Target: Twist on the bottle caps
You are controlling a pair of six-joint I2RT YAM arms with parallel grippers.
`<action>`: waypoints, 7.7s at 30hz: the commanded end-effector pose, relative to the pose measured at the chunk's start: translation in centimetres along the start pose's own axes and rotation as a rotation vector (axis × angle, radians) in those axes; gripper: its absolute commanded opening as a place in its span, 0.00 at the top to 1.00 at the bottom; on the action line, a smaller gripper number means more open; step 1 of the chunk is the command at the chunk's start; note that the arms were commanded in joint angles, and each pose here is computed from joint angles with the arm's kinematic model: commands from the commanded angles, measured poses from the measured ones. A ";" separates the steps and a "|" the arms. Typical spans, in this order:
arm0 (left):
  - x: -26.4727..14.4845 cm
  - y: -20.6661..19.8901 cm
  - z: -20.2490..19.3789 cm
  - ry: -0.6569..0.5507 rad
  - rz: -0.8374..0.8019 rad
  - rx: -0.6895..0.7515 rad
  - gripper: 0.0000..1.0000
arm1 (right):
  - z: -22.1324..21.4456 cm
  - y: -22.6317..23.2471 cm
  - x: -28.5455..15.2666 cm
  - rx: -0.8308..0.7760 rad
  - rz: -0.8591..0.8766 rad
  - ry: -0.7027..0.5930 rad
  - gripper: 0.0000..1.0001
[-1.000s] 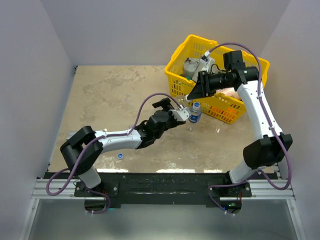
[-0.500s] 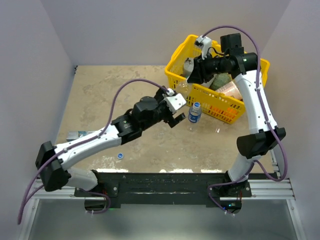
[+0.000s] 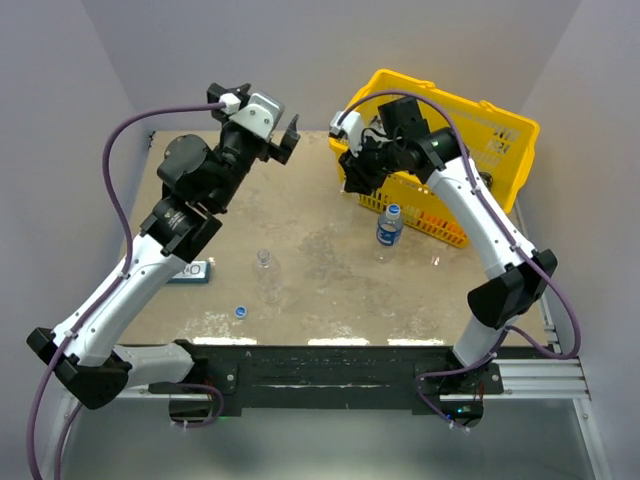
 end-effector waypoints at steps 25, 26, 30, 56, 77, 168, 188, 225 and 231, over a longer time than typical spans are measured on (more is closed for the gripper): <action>0.4 0.6 -2.9 0.064 0.069 0.023 0.00 | -3.3 -0.3 4.9 -0.064 -0.136 0.119 0.88; 0.4 0.6 -3.0 0.066 0.070 0.024 0.01 | -3.5 -0.3 4.9 -0.061 -0.137 0.126 0.85; 0.4 0.6 -3.2 0.069 0.070 0.020 0.00 | -3.8 -0.2 5.2 -0.056 -0.137 0.138 0.78; -0.9 2.4 -4.6 0.145 0.171 0.026 0.00 | 3.3 0.3 1.0 -0.067 -0.078 -0.149 0.06; -12.3 13.6 -14.4 0.506 0.639 -0.270 0.00 | 5.2 14.7 10.5 -0.170 0.461 -0.476 0.02; -8.9 8.6 -15.8 0.178 0.172 -0.360 1.00 | 4.3 10.1 6.5 -0.387 0.194 -0.216 0.42; -9.8 12.8 -6.4 -0.050 0.447 -0.330 1.00 | 1.3 23.5 24.4 -0.922 0.587 0.033 0.42; -9.9 11.4 -9.0 0.015 0.380 -0.412 1.00 | -2.2 26.2 30.3 -0.954 0.693 0.076 0.50; -9.8 11.3 -9.4 0.026 0.380 -0.421 1.00 | -2.7 26.1 30.4 -0.961 0.701 0.086 0.50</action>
Point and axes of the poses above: each gripper's point midway between its finger pads, its own x axis out along the fingers, its own y axis along the line the jaws close on, z = x × y, the point moved 9 cm from there along -x, back along the fingers, and after that the axes turned 3 degrees about -x, right-handed, at the moved point
